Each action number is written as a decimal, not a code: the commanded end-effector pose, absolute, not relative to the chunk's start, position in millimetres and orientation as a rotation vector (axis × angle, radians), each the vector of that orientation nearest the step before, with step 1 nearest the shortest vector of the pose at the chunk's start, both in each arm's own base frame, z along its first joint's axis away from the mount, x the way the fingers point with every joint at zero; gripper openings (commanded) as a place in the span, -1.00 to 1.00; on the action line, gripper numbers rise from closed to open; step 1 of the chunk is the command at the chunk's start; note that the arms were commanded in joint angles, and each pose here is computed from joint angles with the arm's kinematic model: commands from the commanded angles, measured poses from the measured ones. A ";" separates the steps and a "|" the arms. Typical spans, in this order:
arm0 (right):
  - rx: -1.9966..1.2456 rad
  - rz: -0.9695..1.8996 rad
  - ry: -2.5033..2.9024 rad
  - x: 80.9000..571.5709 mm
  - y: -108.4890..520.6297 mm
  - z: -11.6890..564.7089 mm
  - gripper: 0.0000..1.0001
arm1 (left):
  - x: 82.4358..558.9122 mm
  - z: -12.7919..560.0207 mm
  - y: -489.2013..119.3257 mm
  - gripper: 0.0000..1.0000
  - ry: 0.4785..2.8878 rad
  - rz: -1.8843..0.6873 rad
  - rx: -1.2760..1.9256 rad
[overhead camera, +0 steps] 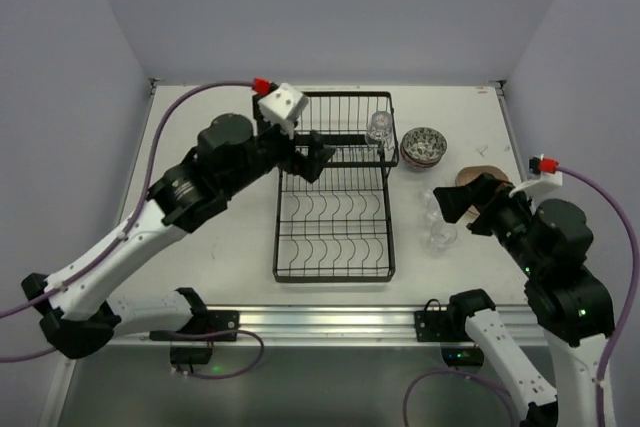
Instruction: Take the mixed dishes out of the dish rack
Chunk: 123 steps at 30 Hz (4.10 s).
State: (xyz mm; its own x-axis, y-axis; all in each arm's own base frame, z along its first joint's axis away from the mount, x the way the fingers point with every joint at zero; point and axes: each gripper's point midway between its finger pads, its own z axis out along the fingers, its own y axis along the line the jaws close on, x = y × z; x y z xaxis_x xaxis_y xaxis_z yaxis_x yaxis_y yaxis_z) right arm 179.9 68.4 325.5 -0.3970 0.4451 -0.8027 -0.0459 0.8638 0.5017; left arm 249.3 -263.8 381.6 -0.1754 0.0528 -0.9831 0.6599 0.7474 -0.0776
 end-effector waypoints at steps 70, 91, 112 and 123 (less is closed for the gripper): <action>-0.051 0.972 1.635 136.9 128.0 387.2 0.98 | 323.5 525.1 -331.9 -1.00 1.140 -0.949 0.589; -0.287 1.704 1.349 119.1 224.9 452.9 0.35 | 155.3 471.3 -315.2 -1.00 0.974 -1.751 0.315; -0.286 1.694 1.321 138.2 253.2 456.4 -0.84 | 153.7 455.1 -313.0 -1.00 0.993 -1.743 0.243; 0.036 1.124 1.653 182.4 187.8 385.2 -1.00 | 196.2 442.3 -268.3 1.00 1.204 -1.276 0.111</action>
State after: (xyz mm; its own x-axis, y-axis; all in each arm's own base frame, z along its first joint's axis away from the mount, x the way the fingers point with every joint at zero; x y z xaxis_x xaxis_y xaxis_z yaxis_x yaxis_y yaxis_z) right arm 156.9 228.9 413.7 -0.5145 0.5390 -0.6669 -0.6514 0.2601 0.7128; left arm 172.2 -303.0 431.9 -0.3388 -0.6570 -0.6735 0.8308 0.1271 -0.5419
